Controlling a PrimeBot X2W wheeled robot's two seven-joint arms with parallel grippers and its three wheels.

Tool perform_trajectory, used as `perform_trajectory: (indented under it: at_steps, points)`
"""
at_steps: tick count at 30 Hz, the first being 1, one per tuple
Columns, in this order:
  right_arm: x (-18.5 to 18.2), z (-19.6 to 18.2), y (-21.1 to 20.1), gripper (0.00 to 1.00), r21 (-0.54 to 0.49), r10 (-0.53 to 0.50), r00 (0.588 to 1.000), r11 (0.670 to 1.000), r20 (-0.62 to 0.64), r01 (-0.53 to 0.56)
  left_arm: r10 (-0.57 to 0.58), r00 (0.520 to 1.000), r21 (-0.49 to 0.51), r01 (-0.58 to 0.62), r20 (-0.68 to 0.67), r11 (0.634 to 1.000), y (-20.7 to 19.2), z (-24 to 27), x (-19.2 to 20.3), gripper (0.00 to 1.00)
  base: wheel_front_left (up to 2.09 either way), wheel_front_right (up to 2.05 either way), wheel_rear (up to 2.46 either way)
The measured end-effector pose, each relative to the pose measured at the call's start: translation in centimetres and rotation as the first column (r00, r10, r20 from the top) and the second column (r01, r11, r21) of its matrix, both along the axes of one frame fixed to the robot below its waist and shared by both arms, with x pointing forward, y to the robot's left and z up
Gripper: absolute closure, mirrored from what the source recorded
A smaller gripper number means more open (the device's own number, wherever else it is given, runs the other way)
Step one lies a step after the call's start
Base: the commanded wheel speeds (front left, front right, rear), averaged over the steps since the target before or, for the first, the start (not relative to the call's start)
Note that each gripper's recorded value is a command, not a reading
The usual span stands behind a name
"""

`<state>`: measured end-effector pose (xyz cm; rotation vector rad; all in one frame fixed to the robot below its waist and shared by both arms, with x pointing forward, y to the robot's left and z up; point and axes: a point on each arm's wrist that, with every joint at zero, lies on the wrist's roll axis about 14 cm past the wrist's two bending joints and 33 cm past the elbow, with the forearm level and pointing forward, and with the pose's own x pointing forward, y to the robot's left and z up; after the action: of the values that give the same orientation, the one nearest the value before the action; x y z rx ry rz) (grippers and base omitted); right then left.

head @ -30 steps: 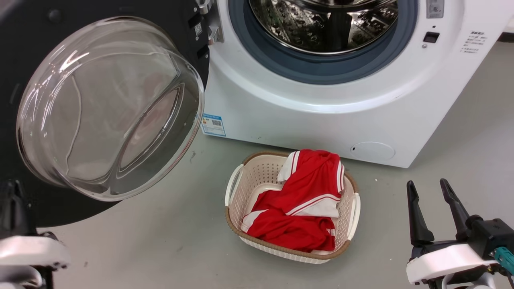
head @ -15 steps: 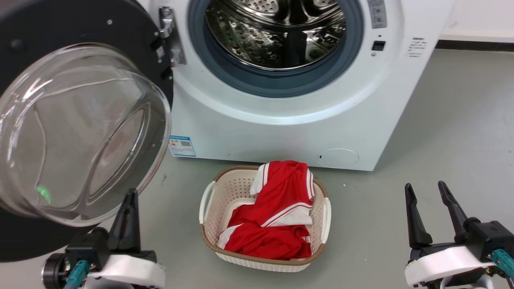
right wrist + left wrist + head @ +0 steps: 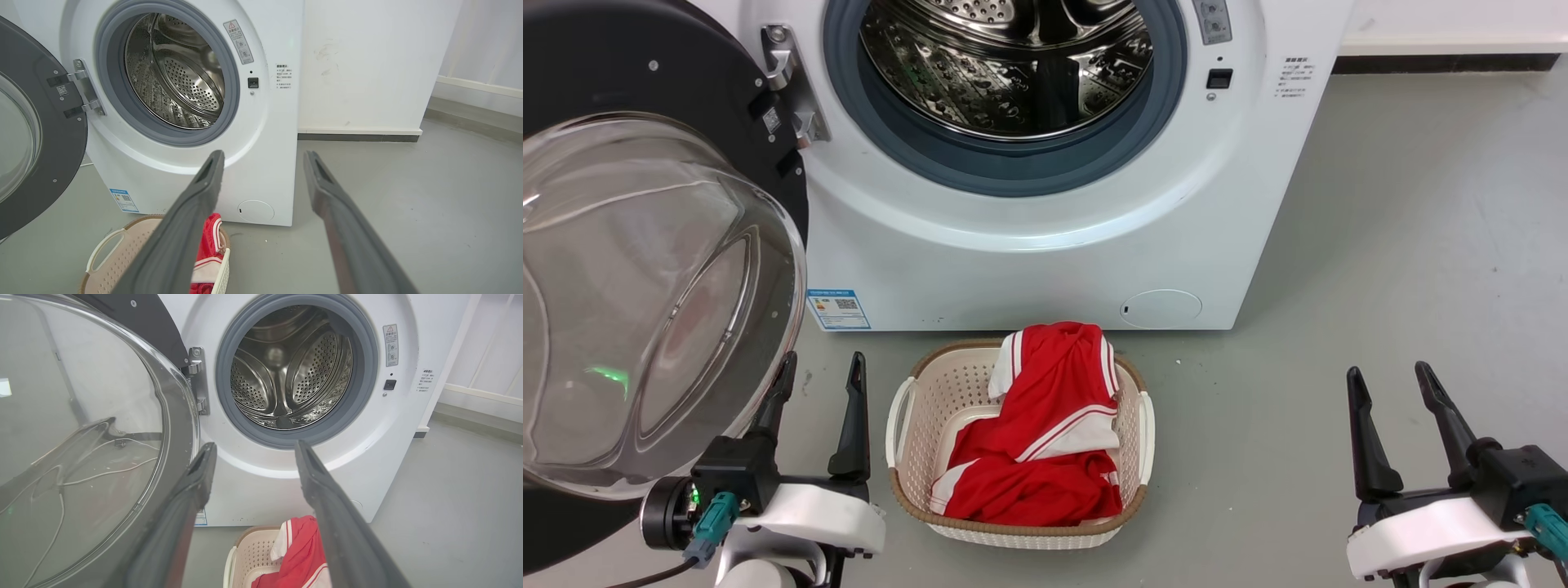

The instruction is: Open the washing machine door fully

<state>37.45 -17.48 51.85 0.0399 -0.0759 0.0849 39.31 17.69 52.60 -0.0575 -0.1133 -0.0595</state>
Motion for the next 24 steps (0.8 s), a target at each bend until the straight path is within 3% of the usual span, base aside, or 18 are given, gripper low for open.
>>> perform_trajectory:
  at_steps: [24]
  points:
    - [0.0, 0.1, -0.3, 0.0, 0.001, -0.011, 1.0, 1.0, 0.011, 0.011, 0.065, 0.996, -0.025, -0.063, 0.065, 0.998, 0.6, 1.6, 0.1, 0.0, 0.0, 0.0, 0.0]
